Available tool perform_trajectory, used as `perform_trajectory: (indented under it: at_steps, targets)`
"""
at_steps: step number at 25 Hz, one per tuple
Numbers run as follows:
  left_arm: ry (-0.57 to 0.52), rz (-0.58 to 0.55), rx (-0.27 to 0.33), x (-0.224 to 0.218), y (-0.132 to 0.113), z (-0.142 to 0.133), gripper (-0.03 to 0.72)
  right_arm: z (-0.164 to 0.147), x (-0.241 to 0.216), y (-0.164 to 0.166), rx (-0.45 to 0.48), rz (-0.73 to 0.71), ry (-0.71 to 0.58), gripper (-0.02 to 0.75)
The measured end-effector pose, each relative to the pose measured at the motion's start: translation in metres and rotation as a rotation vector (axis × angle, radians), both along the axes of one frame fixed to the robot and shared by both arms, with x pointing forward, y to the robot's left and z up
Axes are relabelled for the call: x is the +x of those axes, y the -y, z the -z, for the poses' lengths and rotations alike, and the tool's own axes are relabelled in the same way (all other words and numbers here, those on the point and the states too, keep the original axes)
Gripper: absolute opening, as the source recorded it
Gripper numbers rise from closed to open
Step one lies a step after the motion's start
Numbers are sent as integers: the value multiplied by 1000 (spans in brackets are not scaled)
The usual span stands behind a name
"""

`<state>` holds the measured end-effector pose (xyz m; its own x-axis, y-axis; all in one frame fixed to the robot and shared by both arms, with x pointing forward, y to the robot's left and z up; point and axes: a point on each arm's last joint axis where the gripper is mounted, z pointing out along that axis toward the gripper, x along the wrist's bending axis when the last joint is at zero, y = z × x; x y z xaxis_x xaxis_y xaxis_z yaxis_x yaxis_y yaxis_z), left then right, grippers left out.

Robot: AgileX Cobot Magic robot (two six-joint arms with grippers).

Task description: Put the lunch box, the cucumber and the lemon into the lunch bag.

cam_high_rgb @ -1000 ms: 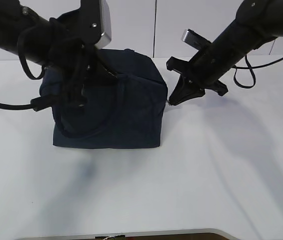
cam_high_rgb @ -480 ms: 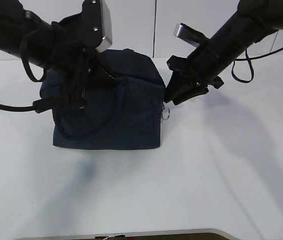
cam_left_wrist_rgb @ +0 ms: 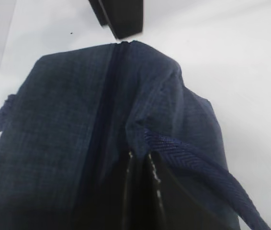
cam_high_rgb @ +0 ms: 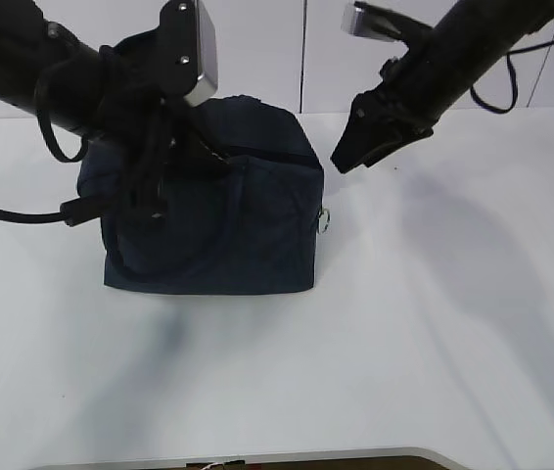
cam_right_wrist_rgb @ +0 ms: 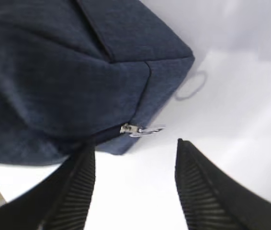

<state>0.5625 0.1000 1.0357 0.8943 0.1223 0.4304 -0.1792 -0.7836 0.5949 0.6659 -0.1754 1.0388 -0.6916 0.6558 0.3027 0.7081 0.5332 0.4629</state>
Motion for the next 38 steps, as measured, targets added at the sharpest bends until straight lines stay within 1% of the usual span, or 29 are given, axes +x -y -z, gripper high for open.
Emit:
perform_trajectory:
  at_steps: [2,4,6,7,10,12,13,15,18,20,22,24,27,29,32,33,35,38]
  targets:
    - [-9,7,1,-1,0,0,2,-19,-7,4,-31,-25,61,431]
    - [-21,14,2,-2,0,1,11,-33,-12,5,-36,-34,99,432]
    - [-52,11,-5,-4,1,2,50,-47,-19,5,-35,-43,134,434]
    - [-71,9,-8,-5,1,2,81,-54,-23,3,-35,-50,152,434]
    - [-124,-1,-2,-8,0,4,239,-71,-35,-5,-38,-79,197,435]
    - [-142,2,4,-11,-1,2,328,-80,-41,-7,-41,-90,219,435]
    - [-147,7,6,-13,-2,-1,357,-84,-44,-8,-39,-96,228,435]
    - [-142,19,12,-18,-4,-8,384,-90,-49,-10,-37,-104,238,435]
    - [-104,34,41,-25,-10,-22,396,-99,-54,-8,-37,-106,258,435]
    - [-97,29,87,-29,-16,-27,398,-102,-56,-8,-36,-104,264,436]
    - [-124,8,144,-34,-22,-28,398,-103,-57,-8,-34,-102,264,437]
    - [-167,-34,199,-38,-30,-29,399,-105,-59,-9,-32,-102,264,437]
    - [-199,-91,240,-46,-39,-37,400,-111,-63,-9,-28,-101,275,437]
    - [-196,-129,256,-54,-46,-48,400,-116,-67,-9,-22,-93,283,437]
    - [-166,-233,282,-66,-62,-67,400,-127,-74,-6,-22,-86,308,437]
    - [-152,-289,290,-68,-67,-73,400,-132,-78,-5,-20,-85,321,437]
    - [-114,-425,288,-74,-80,-86,400,-142,-86,-3,-16,-83,345,437]
    - [-84,-649,262,-82,-98,-102,400,-154,-99,0,-13,-83,375,437]
